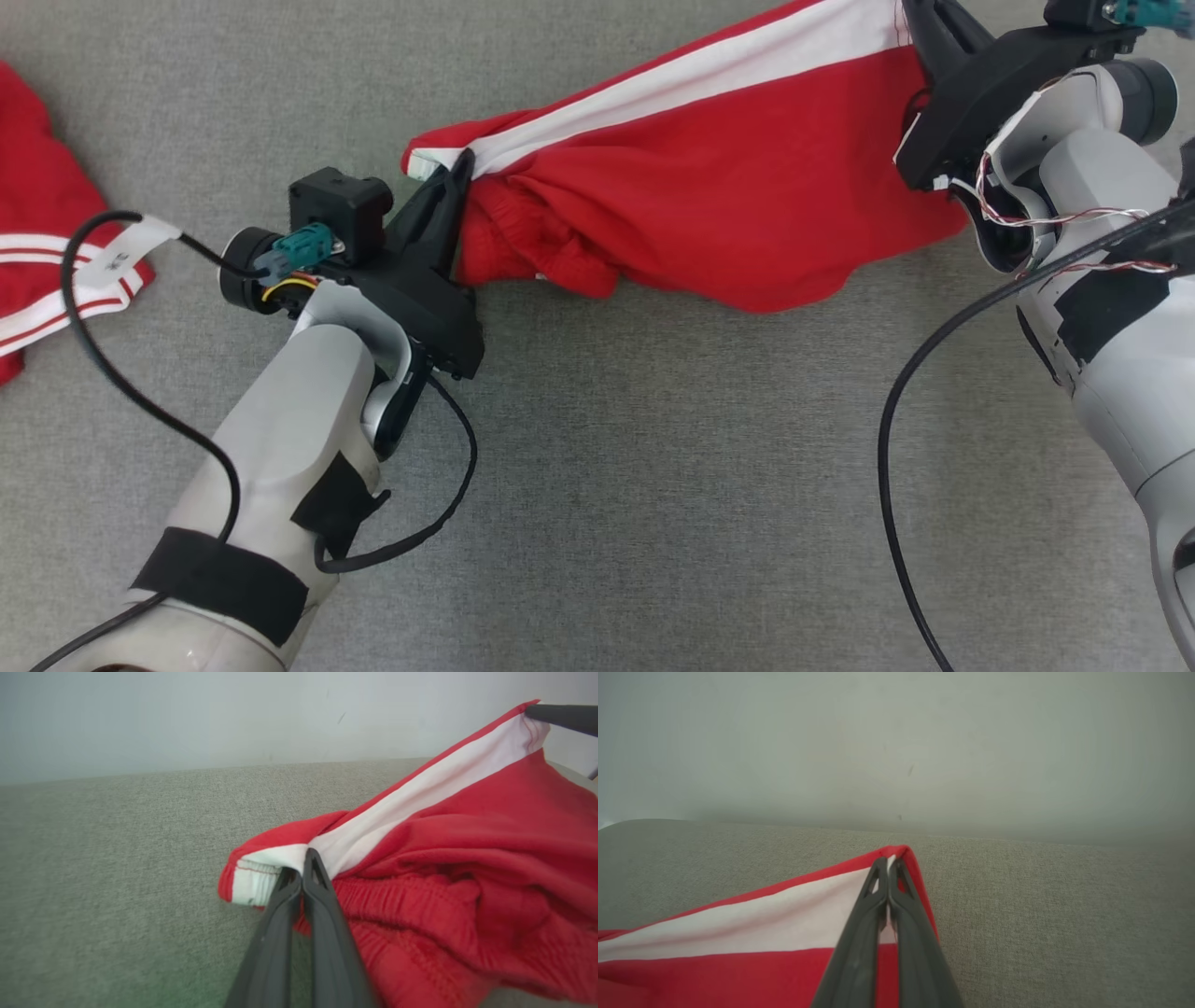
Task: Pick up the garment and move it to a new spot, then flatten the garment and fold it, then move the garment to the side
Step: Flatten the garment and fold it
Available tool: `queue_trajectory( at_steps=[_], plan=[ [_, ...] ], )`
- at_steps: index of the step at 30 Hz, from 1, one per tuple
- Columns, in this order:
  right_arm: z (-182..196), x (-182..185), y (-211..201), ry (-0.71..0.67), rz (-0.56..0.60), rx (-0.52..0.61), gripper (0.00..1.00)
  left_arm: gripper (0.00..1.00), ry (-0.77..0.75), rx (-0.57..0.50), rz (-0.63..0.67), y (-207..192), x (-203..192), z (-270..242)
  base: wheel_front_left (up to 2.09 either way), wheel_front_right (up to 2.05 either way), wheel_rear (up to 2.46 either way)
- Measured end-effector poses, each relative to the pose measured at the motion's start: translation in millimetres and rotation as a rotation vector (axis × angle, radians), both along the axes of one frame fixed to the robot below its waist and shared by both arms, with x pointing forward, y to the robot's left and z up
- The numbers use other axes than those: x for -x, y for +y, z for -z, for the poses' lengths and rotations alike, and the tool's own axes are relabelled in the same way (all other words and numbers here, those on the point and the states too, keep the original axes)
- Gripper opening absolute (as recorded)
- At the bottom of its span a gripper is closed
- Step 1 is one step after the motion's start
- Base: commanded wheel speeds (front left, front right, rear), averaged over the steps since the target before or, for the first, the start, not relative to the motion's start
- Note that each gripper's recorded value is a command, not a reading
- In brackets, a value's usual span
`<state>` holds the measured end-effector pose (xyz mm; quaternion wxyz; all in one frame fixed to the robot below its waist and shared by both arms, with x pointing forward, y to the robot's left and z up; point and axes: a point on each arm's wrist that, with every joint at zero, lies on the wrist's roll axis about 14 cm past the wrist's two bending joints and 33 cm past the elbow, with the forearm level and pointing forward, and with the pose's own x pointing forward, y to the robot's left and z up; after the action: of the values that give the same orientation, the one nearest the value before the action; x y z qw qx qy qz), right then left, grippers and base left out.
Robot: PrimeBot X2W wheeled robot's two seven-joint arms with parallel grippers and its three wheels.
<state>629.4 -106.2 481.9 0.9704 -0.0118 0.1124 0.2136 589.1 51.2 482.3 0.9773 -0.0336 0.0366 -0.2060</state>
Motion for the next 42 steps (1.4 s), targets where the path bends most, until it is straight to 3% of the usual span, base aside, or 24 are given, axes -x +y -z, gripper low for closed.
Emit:
queue_trajectory(
  at_steps=[4,6,7,16,30,42],
  plan=[
    [19,-5,-1,0.034,0.014,0.026,0.0,0.0,0.012,-0.016,0.006,1,2,10,0.0,0.0,0.0],
    [20,-6,1,0.03,0.014,0.026,0.96,0.95,0.008,-0.016,0.011,0,3,10,0.0,0.0,0.0],
    [22,-6,1,0.029,0.014,0.029,1.0,1.0,0.003,-0.02,0.013,0,3,9,0.0,0.0,0.0],
    [1,2,-9,-0.027,0.033,0.025,1.0,1.0,-0.118,0.053,0.034,-15,13,-41,0.0,0.0,0.0],
    [-48,37,-30,-0.14,0.056,-0.075,1.0,1.0,-0.225,0.125,-0.006,-4,67,-76,0.0,0.0,0.0],
    [-41,82,-41,-0.173,0.078,-0.127,1.0,1.0,-0.217,0.162,-0.035,0,105,-71,0.0,0.0,0.0]
  ],
)
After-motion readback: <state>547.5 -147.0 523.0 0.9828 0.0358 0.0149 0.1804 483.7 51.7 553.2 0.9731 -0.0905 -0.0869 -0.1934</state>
